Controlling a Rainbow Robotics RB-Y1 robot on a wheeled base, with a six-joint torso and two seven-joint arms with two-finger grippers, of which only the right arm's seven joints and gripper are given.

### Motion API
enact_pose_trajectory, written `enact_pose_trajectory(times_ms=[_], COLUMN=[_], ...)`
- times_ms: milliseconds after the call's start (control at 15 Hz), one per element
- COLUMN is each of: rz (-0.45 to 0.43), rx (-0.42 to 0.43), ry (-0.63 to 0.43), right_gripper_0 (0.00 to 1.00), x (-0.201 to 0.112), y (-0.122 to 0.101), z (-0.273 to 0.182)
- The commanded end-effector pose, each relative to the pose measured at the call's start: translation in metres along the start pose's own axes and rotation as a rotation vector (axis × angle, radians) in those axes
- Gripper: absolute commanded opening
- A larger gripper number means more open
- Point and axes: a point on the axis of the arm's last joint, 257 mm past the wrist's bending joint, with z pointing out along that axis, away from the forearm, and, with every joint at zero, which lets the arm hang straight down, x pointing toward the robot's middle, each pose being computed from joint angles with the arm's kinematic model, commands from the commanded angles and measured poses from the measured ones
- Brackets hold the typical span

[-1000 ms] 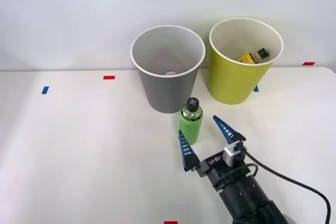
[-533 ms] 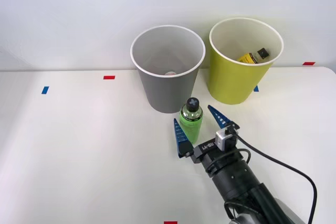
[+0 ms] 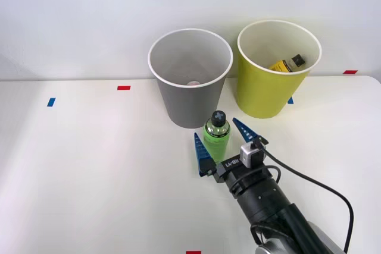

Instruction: Put cans in the gray bin, plastic bottles in the light green bin

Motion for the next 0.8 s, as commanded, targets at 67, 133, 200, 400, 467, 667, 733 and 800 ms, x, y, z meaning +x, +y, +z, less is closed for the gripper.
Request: enact_pose_trajectory(times_ms=[67, 133, 200, 400, 467, 667, 733, 800], rz=[-0.017, -0.023, -0.027, -0.051, -0.054, -0.05, -0.047, -0.044], rx=[-0.002, -0.004, -0.006, -0.007, -0.005, -0.002, 0.0, 0.0], ry=[0.011, 0.012, 0.015, 0.014, 0.019, 0.021, 0.021, 0.021], right_gripper_0=[1.0, 1.0, 1.0, 0.92, 0.67, 0.17, 0.14, 0.14], x=[0.0023, 0.0025, 0.0035, 0.0021, 0.0031, 0.0041, 0.0042, 0.0044], y=[0.0007, 0.0021, 0.0034, 0.0037, 0.0029, 0.0017, 0.0023, 0.0036], z=[0.0013, 0.0018, 0.0018, 0.0042, 0.0045, 0.0035, 0.0035, 0.0034])
